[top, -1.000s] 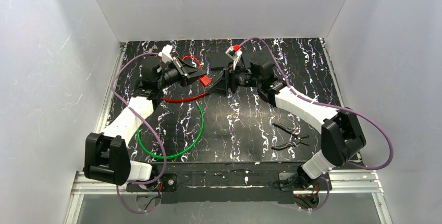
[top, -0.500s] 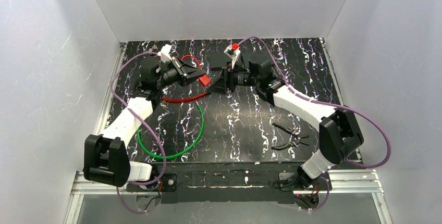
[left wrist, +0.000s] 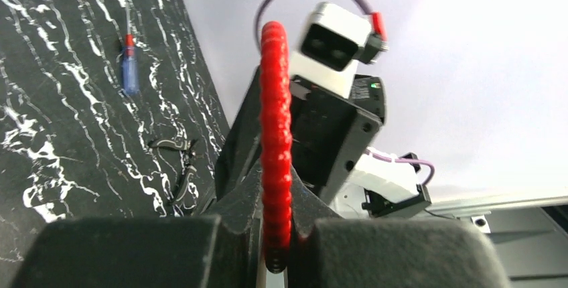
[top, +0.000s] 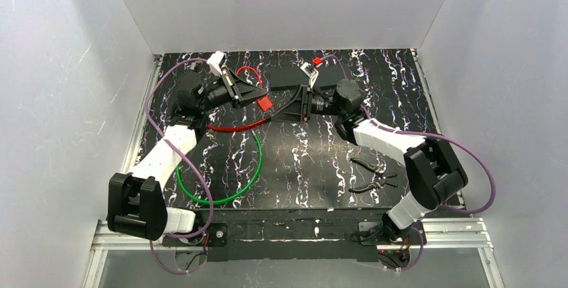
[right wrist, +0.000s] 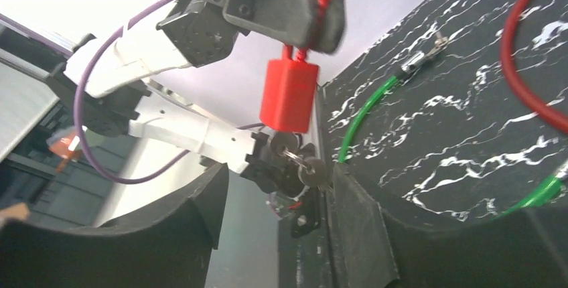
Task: Lock with the key
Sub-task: Lock the lock.
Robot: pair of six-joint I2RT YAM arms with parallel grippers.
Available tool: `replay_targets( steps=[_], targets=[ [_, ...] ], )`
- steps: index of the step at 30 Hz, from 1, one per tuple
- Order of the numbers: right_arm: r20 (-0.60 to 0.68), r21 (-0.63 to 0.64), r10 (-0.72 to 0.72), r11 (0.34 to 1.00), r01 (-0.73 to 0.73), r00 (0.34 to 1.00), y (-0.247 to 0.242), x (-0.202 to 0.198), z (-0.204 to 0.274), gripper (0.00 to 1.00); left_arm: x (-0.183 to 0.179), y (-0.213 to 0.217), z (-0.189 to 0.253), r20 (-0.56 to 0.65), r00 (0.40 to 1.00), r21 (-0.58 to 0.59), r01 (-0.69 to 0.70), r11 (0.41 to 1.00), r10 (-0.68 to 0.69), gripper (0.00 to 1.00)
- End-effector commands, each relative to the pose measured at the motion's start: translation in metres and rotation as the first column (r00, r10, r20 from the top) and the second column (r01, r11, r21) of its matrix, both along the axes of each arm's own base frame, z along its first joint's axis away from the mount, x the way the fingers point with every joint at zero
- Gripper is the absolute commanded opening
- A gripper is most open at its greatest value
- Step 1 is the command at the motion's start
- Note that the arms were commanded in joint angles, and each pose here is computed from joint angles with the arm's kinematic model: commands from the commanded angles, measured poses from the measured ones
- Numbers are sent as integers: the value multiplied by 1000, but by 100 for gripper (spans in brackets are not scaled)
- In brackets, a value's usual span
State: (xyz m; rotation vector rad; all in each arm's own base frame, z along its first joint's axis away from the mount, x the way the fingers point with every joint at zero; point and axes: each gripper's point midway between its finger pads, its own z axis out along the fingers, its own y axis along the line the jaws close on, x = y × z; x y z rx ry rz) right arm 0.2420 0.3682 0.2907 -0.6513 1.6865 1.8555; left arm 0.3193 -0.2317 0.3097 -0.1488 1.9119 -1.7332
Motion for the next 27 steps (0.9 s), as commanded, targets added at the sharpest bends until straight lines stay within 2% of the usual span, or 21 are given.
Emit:
replay_targets(
  steps=[1,8,18,27],
  targets=[
    [-1,123,32,992,-32,999,-7,-15,32,64,-24,0,51,189,979,-54,82,995,-70,0],
    [-20,187,65,981,-60,998,-8,-18,43,56,-32,-3,56,214,972,-72,115,991,-97,0],
    [-28,232,106,968,-97,994,-7,-22,50,51,-43,-10,64,249,959,-84,164,983,-138,0],
    [-14,252,118,961,-111,993,-8,-27,56,34,-44,-12,64,253,958,-88,164,983,-137,0]
  ],
)
